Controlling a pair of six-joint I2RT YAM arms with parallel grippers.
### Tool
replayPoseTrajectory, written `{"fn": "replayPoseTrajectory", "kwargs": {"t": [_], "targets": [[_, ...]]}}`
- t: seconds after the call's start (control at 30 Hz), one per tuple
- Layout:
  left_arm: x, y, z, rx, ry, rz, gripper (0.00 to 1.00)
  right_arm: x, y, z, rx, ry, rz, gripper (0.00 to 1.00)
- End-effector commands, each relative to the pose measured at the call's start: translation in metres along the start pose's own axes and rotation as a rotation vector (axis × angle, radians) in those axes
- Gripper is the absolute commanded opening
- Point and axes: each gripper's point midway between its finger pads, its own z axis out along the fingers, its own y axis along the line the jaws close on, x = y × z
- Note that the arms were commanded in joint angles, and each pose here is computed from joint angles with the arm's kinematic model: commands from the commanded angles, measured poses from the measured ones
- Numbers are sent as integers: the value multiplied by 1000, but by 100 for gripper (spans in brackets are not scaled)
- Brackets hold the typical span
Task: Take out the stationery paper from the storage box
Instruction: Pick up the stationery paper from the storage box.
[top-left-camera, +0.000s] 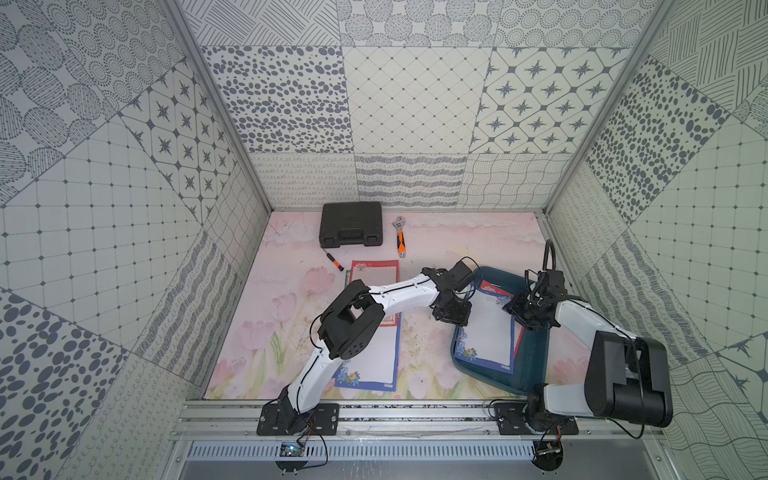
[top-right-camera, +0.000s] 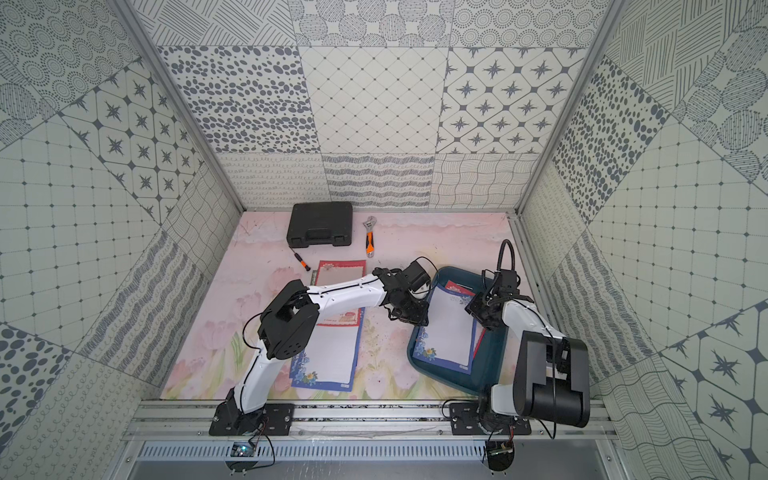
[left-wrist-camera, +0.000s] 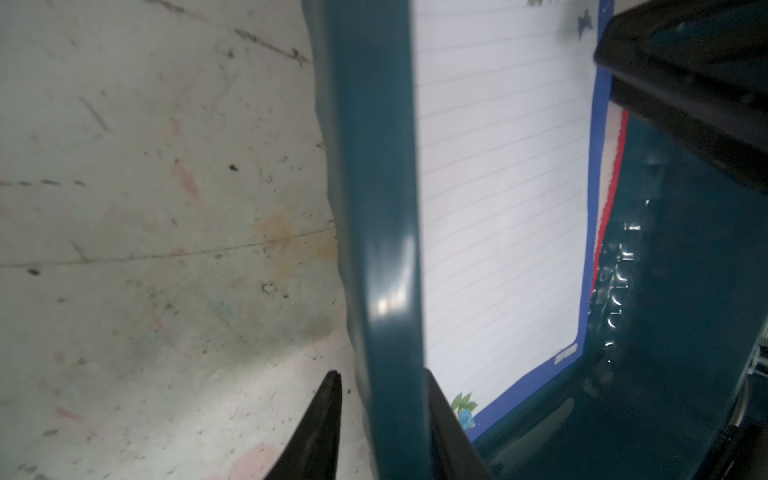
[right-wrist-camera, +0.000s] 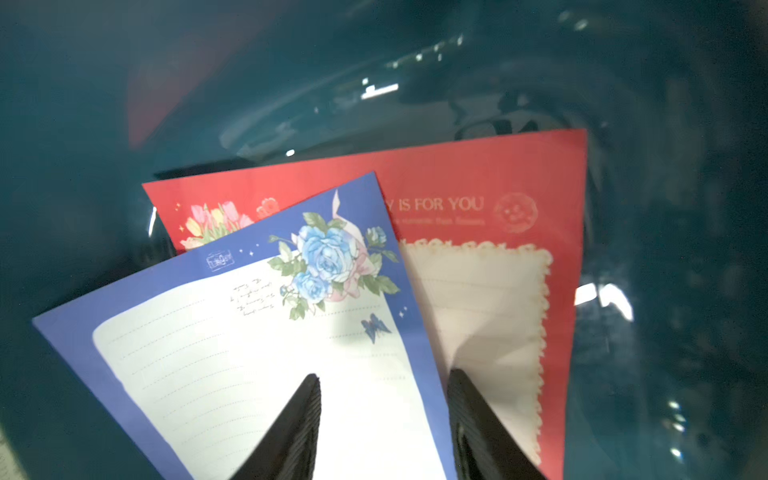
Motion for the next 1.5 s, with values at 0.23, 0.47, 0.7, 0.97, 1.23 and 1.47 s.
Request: {"fn": "replayPoseTrajectory", "kwargs": {"t": [0.23, 0.47, 0.7, 0.97, 1.23, 1.47], "targets": [[3, 6, 5, -18, 35, -27, 30, 43, 22, 0, -218, 222, 82, 41], [0, 8, 5, -34, 35, -22, 29, 55, 32, 2, -323, 309, 117, 37], [0, 7, 6, -22, 41, -31, 29, 60, 28, 6, -322, 329, 103, 34], [-7, -2, -9, -9, 5, -9, 33, 54, 30, -8, -281, 304, 75, 14], [-20, -24, -40, 53, -83, 43, 37, 39, 47, -54, -284, 179, 24, 0], [-28, -37, -77, 70, -177, 109, 38, 31, 82, -117, -405, 35, -85, 0]]}}
